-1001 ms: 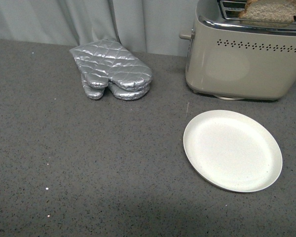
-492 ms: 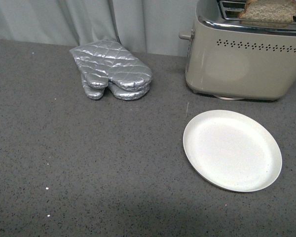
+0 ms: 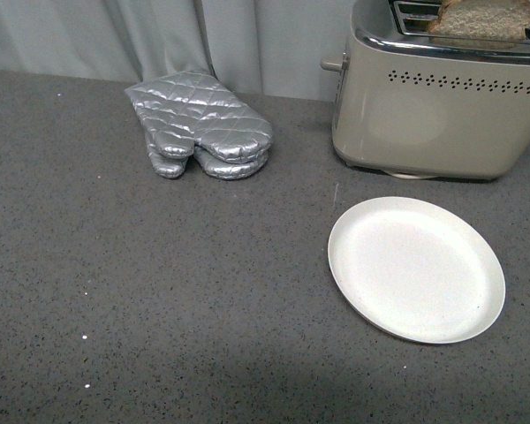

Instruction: Put bread into toaster

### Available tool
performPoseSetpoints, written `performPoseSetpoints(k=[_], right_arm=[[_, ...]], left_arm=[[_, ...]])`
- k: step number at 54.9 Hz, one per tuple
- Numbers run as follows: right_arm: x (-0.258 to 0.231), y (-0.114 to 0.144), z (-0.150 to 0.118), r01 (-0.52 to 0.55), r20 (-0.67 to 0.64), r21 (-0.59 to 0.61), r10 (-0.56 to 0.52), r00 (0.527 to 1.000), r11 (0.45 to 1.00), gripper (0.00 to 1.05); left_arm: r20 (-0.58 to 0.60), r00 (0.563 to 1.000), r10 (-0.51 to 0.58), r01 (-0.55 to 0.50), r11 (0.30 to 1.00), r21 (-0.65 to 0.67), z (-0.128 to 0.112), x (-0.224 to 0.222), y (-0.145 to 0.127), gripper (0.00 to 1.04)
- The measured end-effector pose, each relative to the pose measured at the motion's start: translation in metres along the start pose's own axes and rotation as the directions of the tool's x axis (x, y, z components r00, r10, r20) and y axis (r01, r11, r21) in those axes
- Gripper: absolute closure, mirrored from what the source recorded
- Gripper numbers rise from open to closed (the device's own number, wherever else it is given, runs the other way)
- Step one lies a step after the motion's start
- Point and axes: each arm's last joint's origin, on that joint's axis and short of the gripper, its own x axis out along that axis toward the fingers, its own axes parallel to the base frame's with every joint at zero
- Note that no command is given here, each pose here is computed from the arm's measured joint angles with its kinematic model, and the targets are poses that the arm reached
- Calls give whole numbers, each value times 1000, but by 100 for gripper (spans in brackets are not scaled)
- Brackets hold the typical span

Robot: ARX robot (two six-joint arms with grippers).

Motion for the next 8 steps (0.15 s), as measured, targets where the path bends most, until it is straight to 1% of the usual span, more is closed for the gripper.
performPoseSetpoints(k=[8], right_arm=[[0, 0, 0, 0, 0, 0, 0, 1000, 1000, 10]], left_arm=[[0, 1000, 0, 0, 1000, 0, 0, 0, 0, 7]])
